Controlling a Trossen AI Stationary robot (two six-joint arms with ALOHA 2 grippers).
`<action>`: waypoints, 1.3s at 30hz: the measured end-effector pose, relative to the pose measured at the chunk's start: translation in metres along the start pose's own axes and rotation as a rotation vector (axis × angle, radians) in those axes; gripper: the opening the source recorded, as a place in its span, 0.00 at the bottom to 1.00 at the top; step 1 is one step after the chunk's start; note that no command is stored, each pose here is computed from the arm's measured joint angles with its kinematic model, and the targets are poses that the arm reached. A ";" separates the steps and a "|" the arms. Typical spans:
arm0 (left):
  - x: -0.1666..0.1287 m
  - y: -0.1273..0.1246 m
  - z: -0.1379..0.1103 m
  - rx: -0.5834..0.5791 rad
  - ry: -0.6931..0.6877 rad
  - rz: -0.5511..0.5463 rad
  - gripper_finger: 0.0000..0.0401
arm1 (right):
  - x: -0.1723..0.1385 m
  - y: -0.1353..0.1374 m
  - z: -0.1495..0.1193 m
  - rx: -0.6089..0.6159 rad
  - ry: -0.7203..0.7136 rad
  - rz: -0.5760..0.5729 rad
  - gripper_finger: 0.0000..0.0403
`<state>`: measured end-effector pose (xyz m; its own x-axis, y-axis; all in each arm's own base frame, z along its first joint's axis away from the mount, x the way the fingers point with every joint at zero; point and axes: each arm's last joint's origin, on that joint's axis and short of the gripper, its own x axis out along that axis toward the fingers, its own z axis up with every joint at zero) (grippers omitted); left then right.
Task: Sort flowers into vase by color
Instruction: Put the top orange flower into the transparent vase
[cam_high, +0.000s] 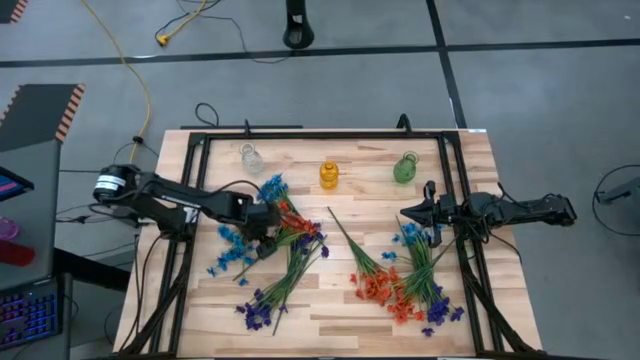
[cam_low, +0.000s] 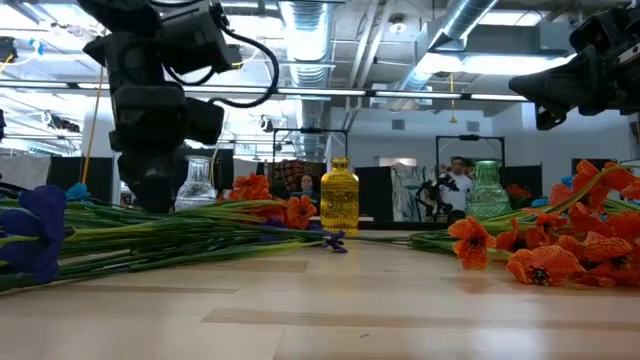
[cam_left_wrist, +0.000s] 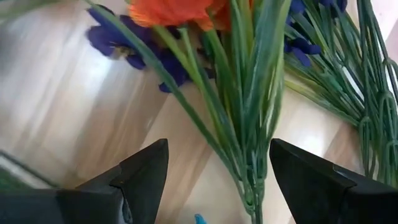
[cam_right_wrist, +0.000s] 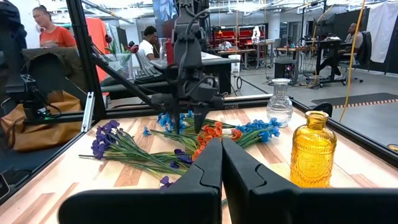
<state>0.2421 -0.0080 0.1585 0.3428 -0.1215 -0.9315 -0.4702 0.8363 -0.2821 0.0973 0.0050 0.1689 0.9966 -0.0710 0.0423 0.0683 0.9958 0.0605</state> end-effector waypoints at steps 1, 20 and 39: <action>0.002 -0.001 0.000 0.003 0.004 -0.003 0.67 | 0.000 0.000 0.000 0.000 0.000 0.000 0.08; 0.010 -0.006 0.003 0.028 -0.077 0.039 0.67 | 0.000 0.000 0.000 0.000 0.000 0.000 0.08; 0.023 -0.010 0.006 0.045 -0.116 0.078 0.67 | 0.000 0.000 0.000 0.000 0.000 0.000 0.08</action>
<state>0.2594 -0.0158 0.1408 0.3996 0.0054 -0.9167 -0.4627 0.8645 -0.1966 0.0973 0.0050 0.1690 0.9966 -0.0709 0.0427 0.0682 0.9958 0.0606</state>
